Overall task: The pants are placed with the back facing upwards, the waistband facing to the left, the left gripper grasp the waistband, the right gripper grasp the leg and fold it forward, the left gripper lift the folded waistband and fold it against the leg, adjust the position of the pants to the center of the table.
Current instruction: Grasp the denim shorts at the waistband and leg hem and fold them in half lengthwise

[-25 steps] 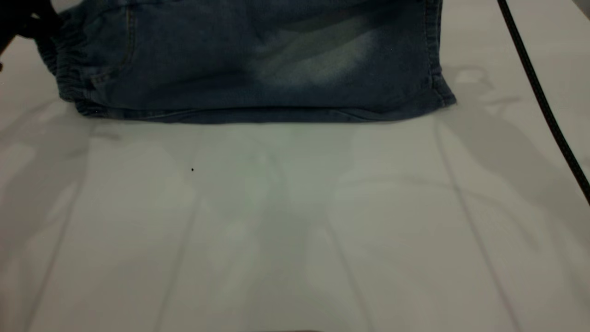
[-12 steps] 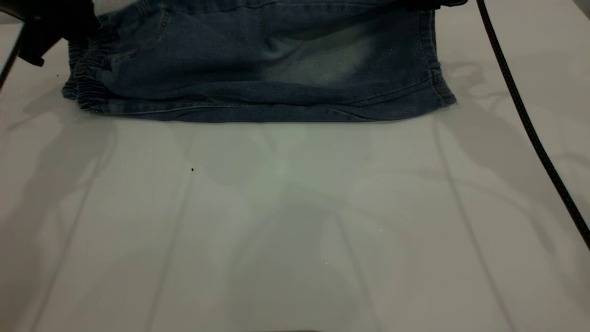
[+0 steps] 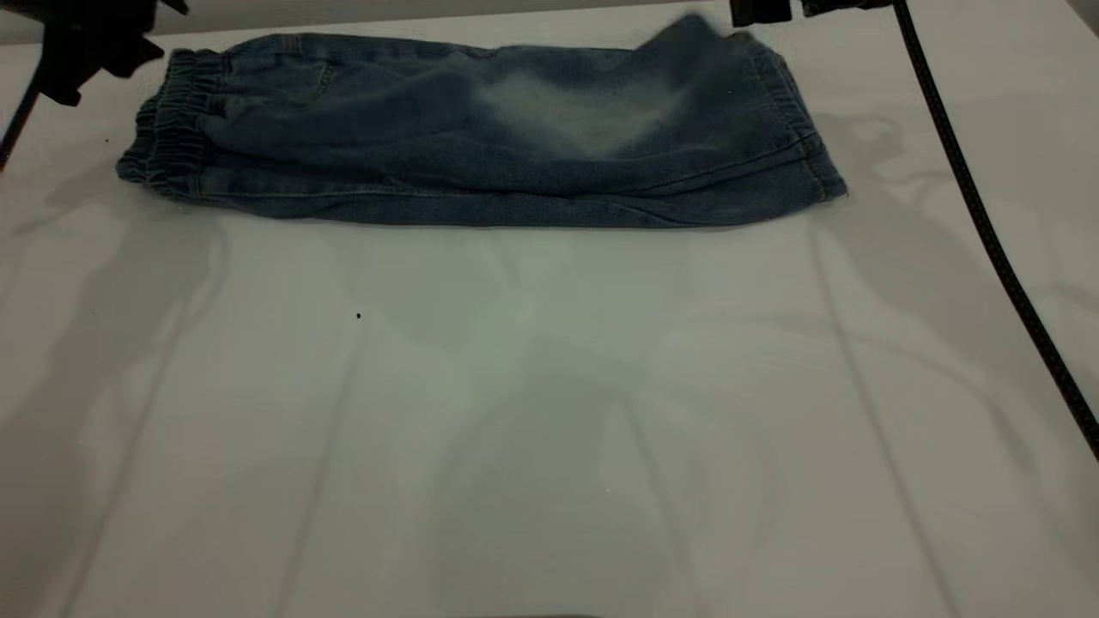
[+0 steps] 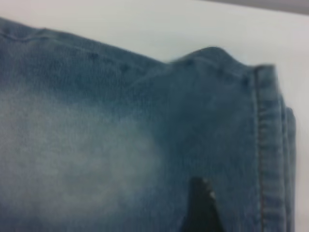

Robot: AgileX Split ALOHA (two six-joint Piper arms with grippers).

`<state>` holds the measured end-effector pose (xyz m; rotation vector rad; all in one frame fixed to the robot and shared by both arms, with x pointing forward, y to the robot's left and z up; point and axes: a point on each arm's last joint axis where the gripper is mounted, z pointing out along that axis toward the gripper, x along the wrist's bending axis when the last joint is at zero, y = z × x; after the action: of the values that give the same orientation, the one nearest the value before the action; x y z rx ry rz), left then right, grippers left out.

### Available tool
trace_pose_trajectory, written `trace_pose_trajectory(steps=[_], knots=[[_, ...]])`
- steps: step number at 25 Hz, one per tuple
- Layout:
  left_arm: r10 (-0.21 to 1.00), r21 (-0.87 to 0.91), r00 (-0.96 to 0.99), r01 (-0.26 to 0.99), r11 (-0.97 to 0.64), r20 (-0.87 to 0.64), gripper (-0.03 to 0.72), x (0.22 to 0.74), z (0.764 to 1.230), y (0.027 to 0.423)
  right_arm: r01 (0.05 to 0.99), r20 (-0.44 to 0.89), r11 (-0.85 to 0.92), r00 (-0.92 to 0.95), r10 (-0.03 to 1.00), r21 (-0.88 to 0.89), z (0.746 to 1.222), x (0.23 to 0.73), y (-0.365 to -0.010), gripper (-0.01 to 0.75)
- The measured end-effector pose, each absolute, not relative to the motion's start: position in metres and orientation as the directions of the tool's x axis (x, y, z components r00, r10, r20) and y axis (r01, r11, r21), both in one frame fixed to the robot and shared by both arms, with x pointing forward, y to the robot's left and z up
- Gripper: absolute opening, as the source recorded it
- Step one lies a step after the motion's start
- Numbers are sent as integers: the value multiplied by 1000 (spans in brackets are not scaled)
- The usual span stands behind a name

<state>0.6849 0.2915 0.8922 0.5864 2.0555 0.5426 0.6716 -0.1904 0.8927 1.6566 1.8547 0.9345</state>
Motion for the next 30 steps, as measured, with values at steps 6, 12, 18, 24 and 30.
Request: trace_pose_trajectory(steps=[6, 12, 18, 24, 30], knots=[[744, 616, -408, 418, 668, -530, 446, 684, 887, 280, 697, 93, 39, -150, 984, 716, 889, 668, -190, 493], [908, 600, -272, 684, 415, -318, 447, 697, 906, 274, 722, 94, 45, -152, 984, 690, 887, 666, -190, 494], [991, 477, -123, 869, 129, -43, 447, 704, 939, 279, 758, 90, 65, -162, 983, 649, 885, 663, -190, 494], [993, 419, -83, 907, 39, 89, 447, 707, 962, 300, 815, 96, 119, -208, 973, 567, 900, 668, -179, 494], [993, 404, -52, 915, 3, 109, 447, 709, 956, 322, 858, 116, 208, -293, 949, 469, 933, 672, -150, 494]])
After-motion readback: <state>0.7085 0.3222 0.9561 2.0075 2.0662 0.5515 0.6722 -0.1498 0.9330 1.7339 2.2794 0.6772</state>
